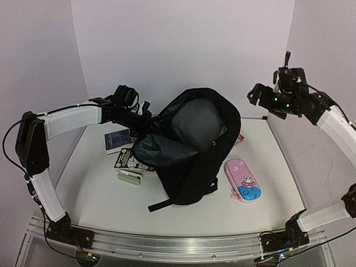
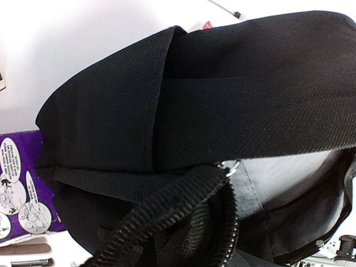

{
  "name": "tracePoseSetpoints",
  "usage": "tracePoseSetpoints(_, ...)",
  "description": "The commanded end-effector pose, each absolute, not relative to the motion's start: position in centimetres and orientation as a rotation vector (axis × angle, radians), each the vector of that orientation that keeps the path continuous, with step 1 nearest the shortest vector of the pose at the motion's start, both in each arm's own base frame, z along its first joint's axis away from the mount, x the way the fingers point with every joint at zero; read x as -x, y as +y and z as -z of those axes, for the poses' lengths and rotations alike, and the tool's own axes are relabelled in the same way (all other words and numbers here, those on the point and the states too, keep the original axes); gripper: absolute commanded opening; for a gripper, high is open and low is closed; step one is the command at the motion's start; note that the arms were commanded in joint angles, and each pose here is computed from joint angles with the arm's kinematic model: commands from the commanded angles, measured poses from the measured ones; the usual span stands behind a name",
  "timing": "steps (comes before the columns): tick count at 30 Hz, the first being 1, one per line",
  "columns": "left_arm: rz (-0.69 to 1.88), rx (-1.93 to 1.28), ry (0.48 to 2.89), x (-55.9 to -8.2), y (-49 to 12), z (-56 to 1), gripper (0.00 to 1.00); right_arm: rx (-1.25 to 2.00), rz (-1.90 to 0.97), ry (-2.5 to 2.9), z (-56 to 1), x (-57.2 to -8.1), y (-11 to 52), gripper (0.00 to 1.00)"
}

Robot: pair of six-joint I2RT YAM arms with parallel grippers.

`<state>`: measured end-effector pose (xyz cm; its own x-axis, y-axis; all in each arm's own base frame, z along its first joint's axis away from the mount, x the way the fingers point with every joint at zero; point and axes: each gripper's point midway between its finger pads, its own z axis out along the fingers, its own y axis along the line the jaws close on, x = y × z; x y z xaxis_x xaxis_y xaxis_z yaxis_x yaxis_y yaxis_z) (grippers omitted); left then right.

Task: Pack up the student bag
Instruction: Pick up the stationery from the center of the board.

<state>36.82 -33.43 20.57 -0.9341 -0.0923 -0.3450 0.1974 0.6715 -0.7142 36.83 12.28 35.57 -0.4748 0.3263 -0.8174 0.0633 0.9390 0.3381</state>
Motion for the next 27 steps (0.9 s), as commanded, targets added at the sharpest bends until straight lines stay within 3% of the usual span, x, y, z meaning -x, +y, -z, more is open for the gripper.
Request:
tracePoseSetpoints(1,1.154,-0.13,2.431,-36.9,-32.8,-23.2,0.0,-0.382,-0.279,2.267,-26.8,-36.5,7.8,0.98)
tracePoseSetpoints(5,1.157,-0.143,2.421,-36.5,-32.6,-23.4,0.0,-0.455,-0.278,2.413,-19.4,-34.3,6.8,0.98)
tracePoseSetpoints(13,1.18,-0.158,2.412,-35.6,-32.3,-23.6,0.0,-0.509,-0.407,2.613,-10.6,-29.6,8.4,0.9)
tracePoseSetpoints(27,1.209,-0.189,2.4,-34.8,-32.3,-23.9,0.0,-0.421,-0.444,2.801,-3.5,-28.4,9.8,0.84)
